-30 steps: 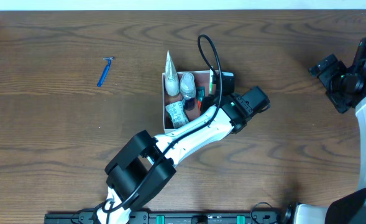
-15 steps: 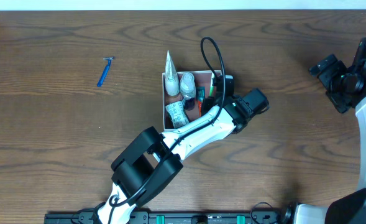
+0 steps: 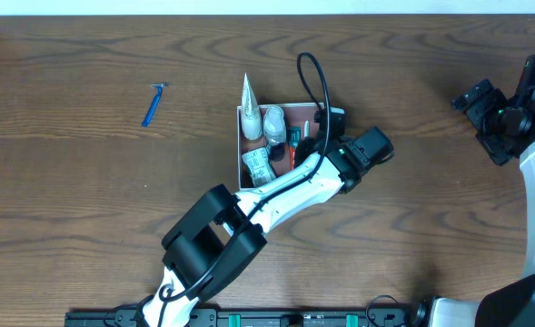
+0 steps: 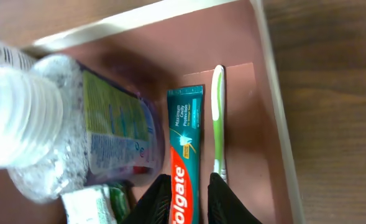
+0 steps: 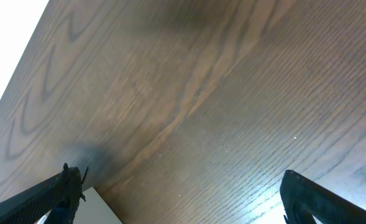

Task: Pack container
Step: 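Carry toothbrush with left gripper and lay it in the box, then release toothbrush and move left gripper to the blue razor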

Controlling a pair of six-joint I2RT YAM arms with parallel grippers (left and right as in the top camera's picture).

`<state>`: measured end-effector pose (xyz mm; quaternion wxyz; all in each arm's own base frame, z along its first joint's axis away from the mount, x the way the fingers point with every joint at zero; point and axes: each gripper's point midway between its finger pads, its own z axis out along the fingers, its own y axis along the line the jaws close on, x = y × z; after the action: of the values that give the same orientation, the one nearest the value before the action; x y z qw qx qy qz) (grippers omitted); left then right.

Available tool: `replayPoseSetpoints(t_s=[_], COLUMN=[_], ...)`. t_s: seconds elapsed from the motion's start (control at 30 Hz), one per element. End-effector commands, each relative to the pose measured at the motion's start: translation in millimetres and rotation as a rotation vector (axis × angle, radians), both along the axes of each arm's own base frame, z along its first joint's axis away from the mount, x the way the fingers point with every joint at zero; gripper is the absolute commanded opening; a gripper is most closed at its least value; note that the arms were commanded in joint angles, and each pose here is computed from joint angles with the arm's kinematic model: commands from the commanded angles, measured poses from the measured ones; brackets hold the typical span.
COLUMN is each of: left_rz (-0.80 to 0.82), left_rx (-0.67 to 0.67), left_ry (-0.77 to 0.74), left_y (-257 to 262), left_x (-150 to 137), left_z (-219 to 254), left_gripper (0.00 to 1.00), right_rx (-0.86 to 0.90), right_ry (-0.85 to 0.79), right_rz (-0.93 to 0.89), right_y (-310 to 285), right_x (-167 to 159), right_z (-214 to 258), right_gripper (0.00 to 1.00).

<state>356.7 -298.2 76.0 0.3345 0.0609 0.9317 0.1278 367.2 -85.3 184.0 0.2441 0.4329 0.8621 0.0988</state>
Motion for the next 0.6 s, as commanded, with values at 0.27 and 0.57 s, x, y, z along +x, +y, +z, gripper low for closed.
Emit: replayPoseSetpoints(t_s=[0.27, 0.57], left_rz=[-0.108, 0.180], left_rx=[-0.043, 0.035], left_ry=[-0.281, -0.262], left_y=[45.2, 223.4], left_x=[-3.9, 46.7], left_z=[205.9, 238.7], left_gripper=[0.27, 0.74], right_rx=[-0.012, -0.012], right_ry=[-0.010, -0.010], right_rz=[0.004, 0.004], right_y=[-2.2, -2.2], right_x=[-1.3, -1.4], right_z=[4.4, 4.3], right_gripper=[0.99, 0.99])
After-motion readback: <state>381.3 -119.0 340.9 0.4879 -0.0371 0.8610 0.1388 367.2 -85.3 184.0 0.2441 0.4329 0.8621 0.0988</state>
